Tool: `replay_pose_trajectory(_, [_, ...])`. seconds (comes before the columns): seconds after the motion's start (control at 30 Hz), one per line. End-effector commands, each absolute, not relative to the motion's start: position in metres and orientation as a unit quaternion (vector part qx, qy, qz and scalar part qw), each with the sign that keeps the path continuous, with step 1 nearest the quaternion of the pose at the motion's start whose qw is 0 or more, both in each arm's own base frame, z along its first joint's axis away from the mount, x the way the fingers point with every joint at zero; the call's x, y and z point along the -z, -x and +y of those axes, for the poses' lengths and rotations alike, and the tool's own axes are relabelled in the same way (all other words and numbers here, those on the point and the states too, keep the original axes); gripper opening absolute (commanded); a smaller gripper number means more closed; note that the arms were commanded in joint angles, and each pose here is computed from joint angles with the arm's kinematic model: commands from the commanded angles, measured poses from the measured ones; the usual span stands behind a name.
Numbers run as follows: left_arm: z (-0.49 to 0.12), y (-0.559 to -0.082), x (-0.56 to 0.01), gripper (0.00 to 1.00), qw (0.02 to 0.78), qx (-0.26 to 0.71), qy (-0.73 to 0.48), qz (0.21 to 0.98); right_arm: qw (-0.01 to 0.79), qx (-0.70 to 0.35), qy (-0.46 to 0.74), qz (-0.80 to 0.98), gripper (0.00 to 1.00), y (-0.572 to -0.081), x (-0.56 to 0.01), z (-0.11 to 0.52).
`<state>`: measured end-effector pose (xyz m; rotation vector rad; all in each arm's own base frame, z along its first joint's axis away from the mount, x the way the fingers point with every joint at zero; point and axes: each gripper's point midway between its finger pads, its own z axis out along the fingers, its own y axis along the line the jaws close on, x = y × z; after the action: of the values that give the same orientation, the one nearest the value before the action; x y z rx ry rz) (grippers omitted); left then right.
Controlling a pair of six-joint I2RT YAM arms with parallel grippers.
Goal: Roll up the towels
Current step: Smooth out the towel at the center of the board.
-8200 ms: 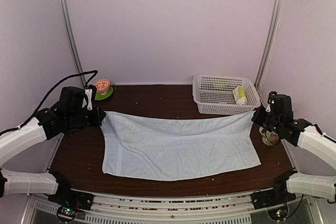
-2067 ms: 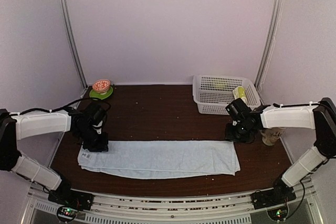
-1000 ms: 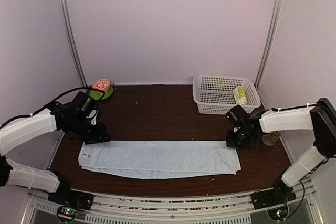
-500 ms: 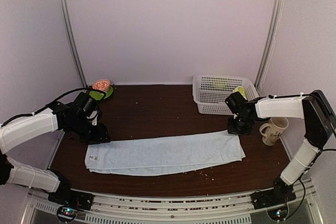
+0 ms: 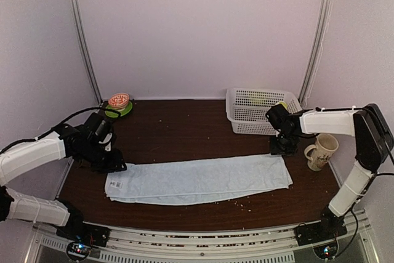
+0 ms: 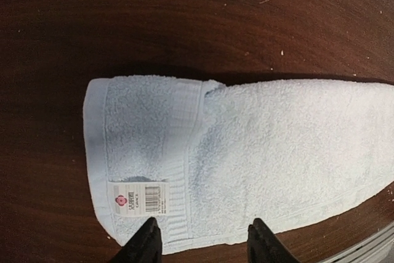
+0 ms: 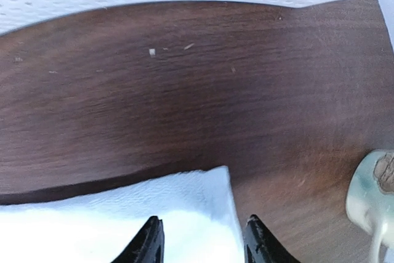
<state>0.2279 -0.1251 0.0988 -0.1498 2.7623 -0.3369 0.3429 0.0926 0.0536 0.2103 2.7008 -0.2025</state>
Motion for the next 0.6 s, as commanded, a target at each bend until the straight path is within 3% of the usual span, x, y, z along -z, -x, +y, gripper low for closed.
replay_pose_trajectory(0.0, [-0.111,-0.219,-0.097,0.48,0.191,0.107,0.098,0.971,0.255,0.001,-0.029,0.967,0.47,-0.332,-0.103,0.141])
replay_pose_trajectory(0.17, [-0.098,-0.209,-0.084,0.48,0.184,0.088,0.139,0.969,0.269,-0.091,0.068,0.957,0.43,-0.290,-0.118,0.229])
replay_pose_trajectory(0.3, [-0.106,-0.211,-0.087,0.46,0.190,0.114,0.135,0.966,0.219,-0.116,0.109,0.963,0.39,-0.254,-0.084,0.275])
replay_pose_trajectory(0.57, [-0.152,-0.218,-0.092,0.45,0.183,0.183,0.064,0.964,0.157,-0.035,0.075,0.984,0.38,-0.240,-0.016,0.240])
